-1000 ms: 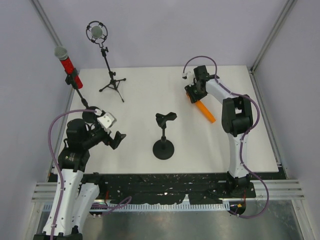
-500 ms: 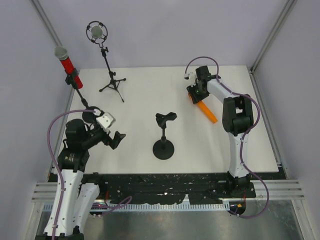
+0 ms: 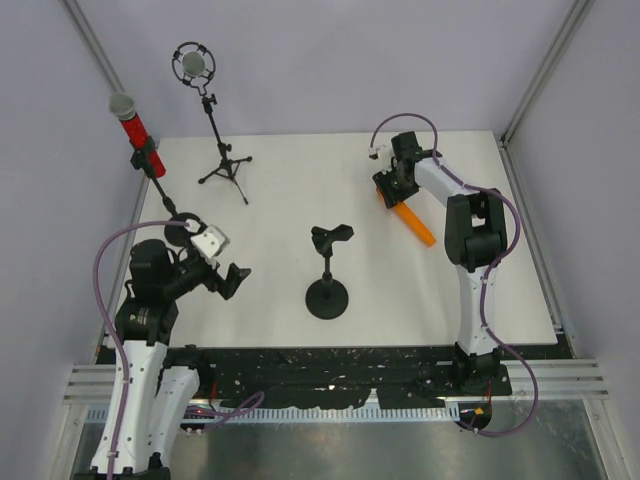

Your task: Remove the microphone from the stand

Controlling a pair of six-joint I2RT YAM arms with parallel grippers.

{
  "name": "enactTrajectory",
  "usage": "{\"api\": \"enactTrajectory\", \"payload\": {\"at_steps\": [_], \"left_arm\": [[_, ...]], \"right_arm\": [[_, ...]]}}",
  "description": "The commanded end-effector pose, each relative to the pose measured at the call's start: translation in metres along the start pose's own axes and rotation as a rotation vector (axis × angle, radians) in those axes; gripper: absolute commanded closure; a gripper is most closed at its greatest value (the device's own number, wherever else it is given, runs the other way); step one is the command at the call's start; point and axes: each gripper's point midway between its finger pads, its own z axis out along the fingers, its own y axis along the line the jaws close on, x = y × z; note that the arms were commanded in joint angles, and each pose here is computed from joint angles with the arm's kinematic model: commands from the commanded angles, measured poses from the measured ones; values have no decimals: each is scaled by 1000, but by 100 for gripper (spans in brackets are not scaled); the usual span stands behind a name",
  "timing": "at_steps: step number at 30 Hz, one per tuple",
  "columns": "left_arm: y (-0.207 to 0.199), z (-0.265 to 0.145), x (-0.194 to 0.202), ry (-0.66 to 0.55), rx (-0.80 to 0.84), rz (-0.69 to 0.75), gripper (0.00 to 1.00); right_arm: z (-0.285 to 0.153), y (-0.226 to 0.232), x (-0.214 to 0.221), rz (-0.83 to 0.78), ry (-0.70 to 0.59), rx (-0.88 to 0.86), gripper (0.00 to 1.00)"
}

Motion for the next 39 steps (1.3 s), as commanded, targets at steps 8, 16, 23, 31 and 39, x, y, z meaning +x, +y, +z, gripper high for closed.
{"api": "enactTrajectory", "payload": {"at_steps": [8,16,23,31,39], "left_arm": [[-5,-1,-7,-34,23,-1,1],[2,-4,-5,-34,-3,-13,0],[1,-4,-5,-36,1,-17,0],[-12,-4,-5,-48,69,-5,0],[-36,-6,-5,-85,200,33,0]], "right_arm": [[-8,-2,-13,-9,-27,5,44],[-14,-1,-18,-13,-48,1,27],[-27,-4,-26,-20,-78,13,17],[-90,-8,-54,-75,-228,5,5],[-162,19,-62,-150,-379,-85,0]]}}
